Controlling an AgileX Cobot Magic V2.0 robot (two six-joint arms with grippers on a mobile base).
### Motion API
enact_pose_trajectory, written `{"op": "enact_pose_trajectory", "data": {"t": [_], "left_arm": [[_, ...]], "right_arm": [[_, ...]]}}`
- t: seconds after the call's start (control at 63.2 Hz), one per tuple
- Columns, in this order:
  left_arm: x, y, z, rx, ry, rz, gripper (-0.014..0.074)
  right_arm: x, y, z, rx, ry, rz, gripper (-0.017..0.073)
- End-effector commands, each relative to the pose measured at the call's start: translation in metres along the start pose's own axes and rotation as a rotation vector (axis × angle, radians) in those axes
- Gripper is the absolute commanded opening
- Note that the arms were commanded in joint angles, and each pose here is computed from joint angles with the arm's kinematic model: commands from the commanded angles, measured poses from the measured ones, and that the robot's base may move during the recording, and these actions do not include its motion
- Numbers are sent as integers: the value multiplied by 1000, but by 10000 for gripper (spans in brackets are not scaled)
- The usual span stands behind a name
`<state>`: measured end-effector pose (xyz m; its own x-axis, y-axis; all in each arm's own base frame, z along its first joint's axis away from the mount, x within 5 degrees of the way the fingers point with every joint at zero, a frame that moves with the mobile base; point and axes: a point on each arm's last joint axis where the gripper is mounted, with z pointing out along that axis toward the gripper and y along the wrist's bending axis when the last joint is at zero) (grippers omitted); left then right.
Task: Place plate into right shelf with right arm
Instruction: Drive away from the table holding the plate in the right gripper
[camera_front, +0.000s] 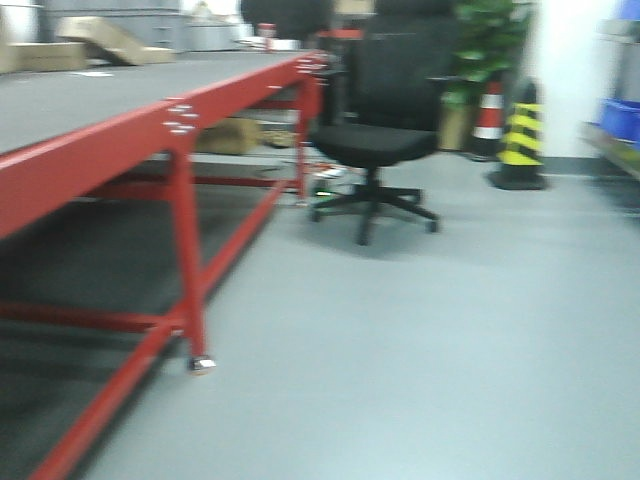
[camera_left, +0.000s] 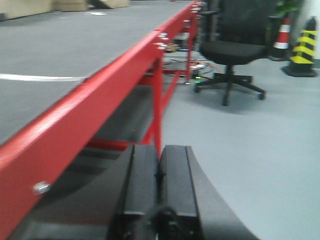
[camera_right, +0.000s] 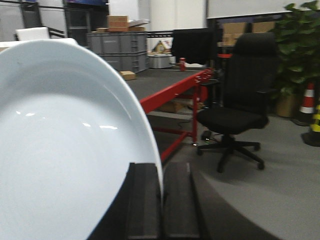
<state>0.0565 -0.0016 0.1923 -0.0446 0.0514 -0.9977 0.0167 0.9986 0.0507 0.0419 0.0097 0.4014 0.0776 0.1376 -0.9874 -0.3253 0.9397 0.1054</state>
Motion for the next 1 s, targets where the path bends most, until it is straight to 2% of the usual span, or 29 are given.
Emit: {"op": "enact_pose_trajectory", "data": {"t": [0.0,0.981], "left_arm": [[-5,2,-1,-19,-86,-6,-47],[-5,2,-1,-19,-86,-6,-47]], "right_arm": [[-17,3,-1,-20,-115,-20,54],[-17,3,-1,-19,-115,-20,54]]}}
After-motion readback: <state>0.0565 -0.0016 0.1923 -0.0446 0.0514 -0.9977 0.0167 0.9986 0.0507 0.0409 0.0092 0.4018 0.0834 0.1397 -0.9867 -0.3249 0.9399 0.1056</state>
